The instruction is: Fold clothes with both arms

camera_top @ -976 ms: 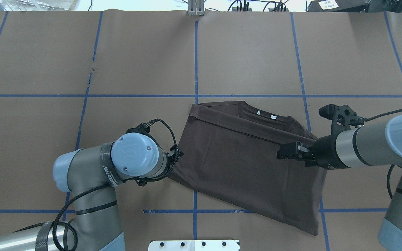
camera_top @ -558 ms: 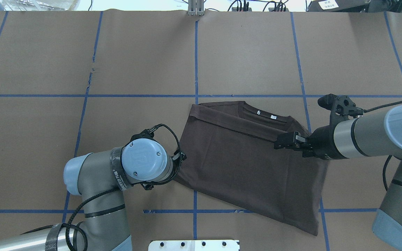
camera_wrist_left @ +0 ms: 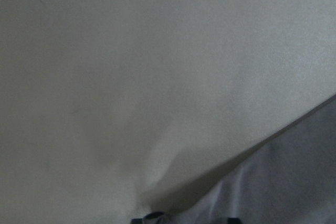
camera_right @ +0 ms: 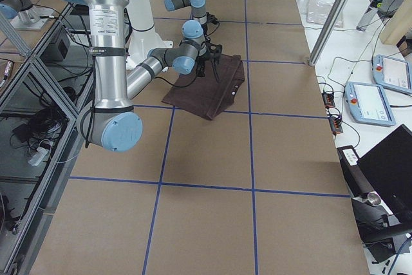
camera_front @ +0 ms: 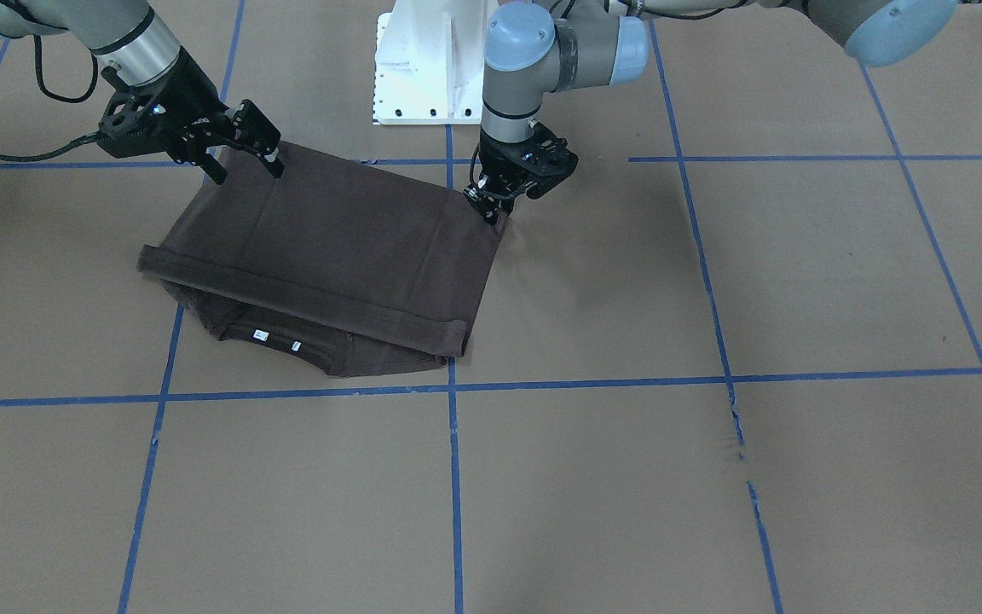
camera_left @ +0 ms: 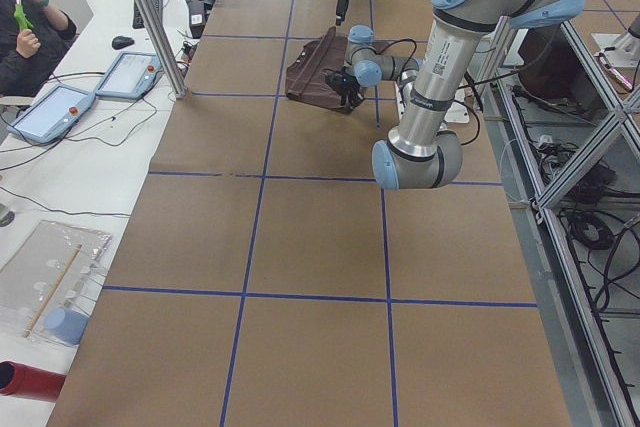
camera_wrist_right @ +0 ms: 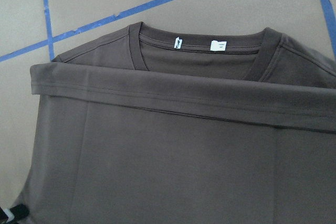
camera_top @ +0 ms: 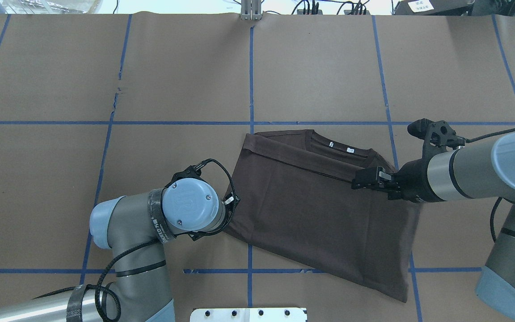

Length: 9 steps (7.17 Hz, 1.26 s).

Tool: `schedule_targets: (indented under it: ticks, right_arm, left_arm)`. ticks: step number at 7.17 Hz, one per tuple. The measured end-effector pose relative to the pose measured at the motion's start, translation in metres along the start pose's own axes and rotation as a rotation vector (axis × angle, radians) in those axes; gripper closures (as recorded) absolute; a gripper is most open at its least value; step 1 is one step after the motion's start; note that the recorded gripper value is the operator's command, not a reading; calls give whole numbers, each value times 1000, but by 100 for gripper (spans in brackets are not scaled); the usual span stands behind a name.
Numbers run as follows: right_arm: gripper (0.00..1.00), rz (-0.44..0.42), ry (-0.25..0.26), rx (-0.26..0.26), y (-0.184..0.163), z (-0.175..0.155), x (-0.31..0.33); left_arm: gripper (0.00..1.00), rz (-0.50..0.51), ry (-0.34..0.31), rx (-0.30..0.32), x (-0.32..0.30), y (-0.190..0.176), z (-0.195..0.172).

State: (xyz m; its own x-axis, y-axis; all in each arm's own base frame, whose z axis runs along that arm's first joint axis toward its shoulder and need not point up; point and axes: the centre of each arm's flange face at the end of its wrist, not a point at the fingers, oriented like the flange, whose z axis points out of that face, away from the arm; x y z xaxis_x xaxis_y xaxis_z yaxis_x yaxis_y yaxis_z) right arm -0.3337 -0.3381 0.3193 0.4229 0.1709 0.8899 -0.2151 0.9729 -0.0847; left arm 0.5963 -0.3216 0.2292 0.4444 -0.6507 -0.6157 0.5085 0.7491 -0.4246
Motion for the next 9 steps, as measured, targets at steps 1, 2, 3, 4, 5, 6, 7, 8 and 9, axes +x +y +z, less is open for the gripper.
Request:
schedule_targets:
  ticks: [1, 2, 3, 4, 5, 6, 7, 8, 9]
  right_arm:
    - [0, 1, 0, 0, 0, 0, 0]
    - [0, 1, 1, 1, -1, 0, 0]
    - [0, 2, 1, 1, -1, -1, 1]
    - [0, 2, 0, 1, -1, -1, 1]
    - [0, 2, 0, 1, -1, -1, 1]
    - [0, 2, 0, 2, -1, -2, 1]
    - [0, 2, 0, 3, -1, -2, 1]
    - [0, 2, -1, 3, -1, -1, 0]
    - [0, 2, -1, 2, -1, 0, 0]
  left_arm:
    - [100, 4, 5, 9, 1, -3, -1]
    - [100, 8, 10, 17, 3, -8, -3]
    - [100, 8, 15, 26, 6, -18, -6]
    - [100, -1, 24, 44, 12, -34, -10]
    - [100, -2, 35, 75, 20, -62, -17]
    - [100, 9, 41, 119, 31, -101, -20]
    - [100, 27, 51, 172, 44, -151, -21]
    - [100, 60, 78, 220, 62, -201, -19]
    - [100, 98, 108, 260, 93, -247, -6]
